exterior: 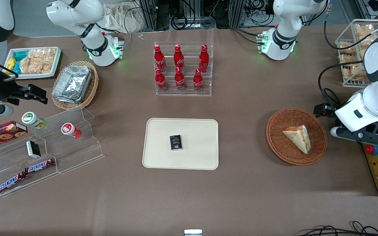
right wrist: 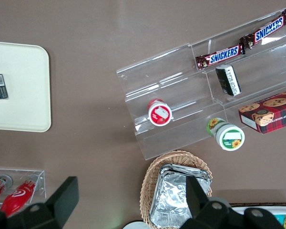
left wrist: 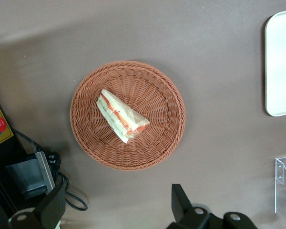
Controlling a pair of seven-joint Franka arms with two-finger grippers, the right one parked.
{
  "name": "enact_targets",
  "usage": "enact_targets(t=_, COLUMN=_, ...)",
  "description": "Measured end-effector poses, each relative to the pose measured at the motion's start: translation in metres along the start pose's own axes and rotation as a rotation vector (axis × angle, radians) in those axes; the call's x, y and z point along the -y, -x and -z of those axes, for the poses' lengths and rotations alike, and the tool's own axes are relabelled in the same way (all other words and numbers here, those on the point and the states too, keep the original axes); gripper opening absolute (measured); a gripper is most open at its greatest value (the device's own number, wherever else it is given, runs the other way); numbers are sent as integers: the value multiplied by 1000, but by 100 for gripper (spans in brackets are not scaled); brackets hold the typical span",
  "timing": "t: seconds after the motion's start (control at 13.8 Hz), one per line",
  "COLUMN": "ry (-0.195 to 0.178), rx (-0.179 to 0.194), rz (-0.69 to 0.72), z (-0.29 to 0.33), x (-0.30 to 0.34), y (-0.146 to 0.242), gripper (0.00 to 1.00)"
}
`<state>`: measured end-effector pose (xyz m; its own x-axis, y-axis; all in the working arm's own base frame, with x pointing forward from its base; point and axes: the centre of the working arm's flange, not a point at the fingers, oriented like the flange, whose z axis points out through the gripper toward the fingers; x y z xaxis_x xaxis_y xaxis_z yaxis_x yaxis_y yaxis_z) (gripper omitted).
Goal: Place sandwich from basket to tray
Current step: 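Lower the left gripper onto the sandwich in the wicker basket and grasp it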
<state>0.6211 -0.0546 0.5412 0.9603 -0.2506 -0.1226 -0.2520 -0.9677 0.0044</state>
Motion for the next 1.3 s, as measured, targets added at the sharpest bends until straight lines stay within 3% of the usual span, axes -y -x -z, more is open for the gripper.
enact_targets(t=0.36, ry=2, rx=3, rz=24, z=-2, x=0, y=-1, gripper=100)
enact_targets(t=0.58, ry=-5, rx=18, rz=209, z=-23, x=1, y=-8, gripper=100)
enact_targets(t=0.94, ry=-6, rx=-51, rz=510, z=-121, x=5, y=-22, gripper=100)
enact_targets(t=1.3, ry=7, rx=-110, rz=758, z=-211, x=38, y=-3, gripper=100)
